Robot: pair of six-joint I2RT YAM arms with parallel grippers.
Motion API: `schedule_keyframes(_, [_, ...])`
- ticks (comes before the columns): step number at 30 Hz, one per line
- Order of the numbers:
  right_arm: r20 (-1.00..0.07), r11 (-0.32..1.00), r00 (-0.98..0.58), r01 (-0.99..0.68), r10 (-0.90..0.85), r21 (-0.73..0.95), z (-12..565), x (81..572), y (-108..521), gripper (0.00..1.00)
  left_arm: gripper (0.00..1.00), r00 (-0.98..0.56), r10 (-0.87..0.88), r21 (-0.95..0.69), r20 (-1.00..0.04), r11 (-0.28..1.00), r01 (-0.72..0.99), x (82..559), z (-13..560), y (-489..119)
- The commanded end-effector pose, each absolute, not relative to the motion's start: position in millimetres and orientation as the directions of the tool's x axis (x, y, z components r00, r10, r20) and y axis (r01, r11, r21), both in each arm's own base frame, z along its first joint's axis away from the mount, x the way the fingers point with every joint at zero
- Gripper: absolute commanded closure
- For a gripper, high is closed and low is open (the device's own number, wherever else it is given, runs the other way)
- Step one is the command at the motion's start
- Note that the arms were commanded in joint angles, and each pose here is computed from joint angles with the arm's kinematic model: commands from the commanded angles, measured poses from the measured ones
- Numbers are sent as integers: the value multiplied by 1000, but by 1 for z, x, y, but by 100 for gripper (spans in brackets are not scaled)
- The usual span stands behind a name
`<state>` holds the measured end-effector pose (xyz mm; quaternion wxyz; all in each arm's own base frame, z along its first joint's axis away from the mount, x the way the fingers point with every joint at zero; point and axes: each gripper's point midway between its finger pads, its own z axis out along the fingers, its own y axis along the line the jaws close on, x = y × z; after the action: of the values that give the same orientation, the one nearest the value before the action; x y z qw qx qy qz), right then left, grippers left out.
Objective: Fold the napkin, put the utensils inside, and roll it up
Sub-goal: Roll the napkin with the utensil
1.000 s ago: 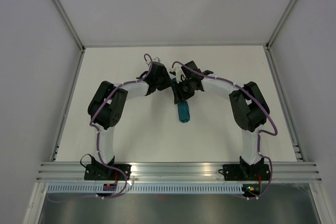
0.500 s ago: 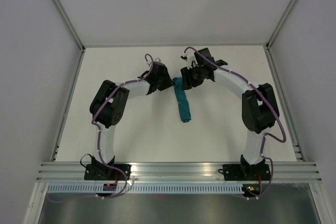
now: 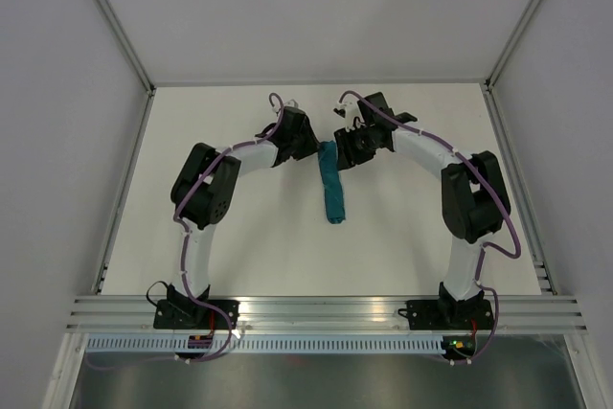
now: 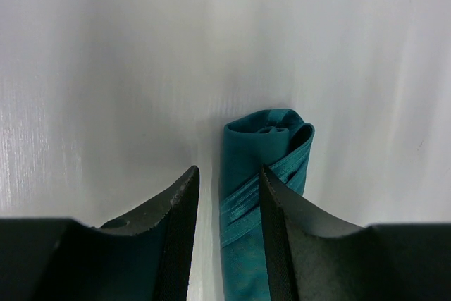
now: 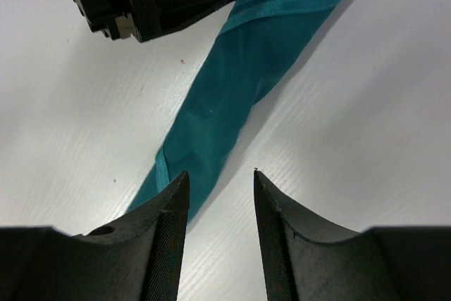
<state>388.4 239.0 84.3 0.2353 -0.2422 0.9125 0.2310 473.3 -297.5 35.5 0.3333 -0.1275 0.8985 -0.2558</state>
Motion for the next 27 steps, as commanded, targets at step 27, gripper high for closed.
schedule_keyframes(27, [-855, 915, -505, -392, -123, 100, 275, 334, 74, 24, 46, -527, -187, -382, -829, 877, 290, 311, 267, -194])
